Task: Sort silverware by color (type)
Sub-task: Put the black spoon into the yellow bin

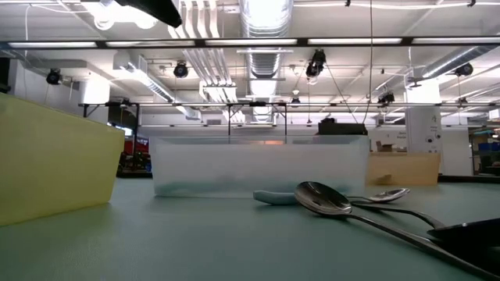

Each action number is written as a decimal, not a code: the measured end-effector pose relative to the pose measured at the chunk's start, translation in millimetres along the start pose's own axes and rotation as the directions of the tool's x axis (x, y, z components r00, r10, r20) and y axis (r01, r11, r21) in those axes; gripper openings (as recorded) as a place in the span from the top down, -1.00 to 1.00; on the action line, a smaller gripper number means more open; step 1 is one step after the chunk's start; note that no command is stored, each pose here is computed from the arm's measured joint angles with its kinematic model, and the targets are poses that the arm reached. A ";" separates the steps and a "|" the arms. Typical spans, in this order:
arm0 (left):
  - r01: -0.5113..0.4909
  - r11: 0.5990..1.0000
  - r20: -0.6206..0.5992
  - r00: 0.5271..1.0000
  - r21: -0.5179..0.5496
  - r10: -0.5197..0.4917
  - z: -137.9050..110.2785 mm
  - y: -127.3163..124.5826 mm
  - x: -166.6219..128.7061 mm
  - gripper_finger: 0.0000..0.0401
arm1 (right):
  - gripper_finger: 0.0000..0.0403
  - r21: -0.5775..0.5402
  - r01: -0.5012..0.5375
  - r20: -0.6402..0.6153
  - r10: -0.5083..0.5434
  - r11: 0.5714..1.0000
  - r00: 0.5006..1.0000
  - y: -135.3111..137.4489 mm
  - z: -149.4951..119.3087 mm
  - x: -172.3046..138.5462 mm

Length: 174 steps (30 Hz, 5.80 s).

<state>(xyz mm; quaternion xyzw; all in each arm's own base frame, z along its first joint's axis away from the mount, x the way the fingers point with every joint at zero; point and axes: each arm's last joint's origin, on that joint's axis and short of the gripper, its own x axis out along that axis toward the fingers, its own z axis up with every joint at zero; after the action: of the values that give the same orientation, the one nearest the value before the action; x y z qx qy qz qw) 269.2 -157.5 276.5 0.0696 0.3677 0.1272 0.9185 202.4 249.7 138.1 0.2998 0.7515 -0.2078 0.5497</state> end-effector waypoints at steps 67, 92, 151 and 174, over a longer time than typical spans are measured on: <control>0.134 0.916 0.625 0.767 -0.378 0.145 -6.2 3.7 35.7 0.44 | 0.96 -0.233 0.628 0.957 0.291 0.742 0.011 29.8 135.9 -172.1; 0.030 0.937 0.611 0.765 -0.349 0.203 3.4 30.9 26.8 1.00 | 0.50 -0.194 0.534 0.981 0.167 0.823 0.098 23.9 123.6 -198.6; 0.584 0.712 -0.008 0.771 -0.389 -0.637 -77.5 42.7 -68.0 0.52 | 0.34 -0.005 -0.186 0.422 0.171 0.982 0.890 62.9 125.7 -41.2; 0.556 0.744 0.207 0.830 -0.370 -0.517 -61.6 40.3 -67.1 0.52 | 0.95 -0.219 -0.136 0.411 0.218 0.966 0.885 43.1 99.4 -91.8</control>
<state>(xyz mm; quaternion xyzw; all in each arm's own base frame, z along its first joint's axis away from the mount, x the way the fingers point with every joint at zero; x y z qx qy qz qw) 172.3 -135.9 285.2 -0.2303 0.2942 -0.0705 0.9249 321.2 197.1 195.4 0.2616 0.5965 -0.1474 0.7443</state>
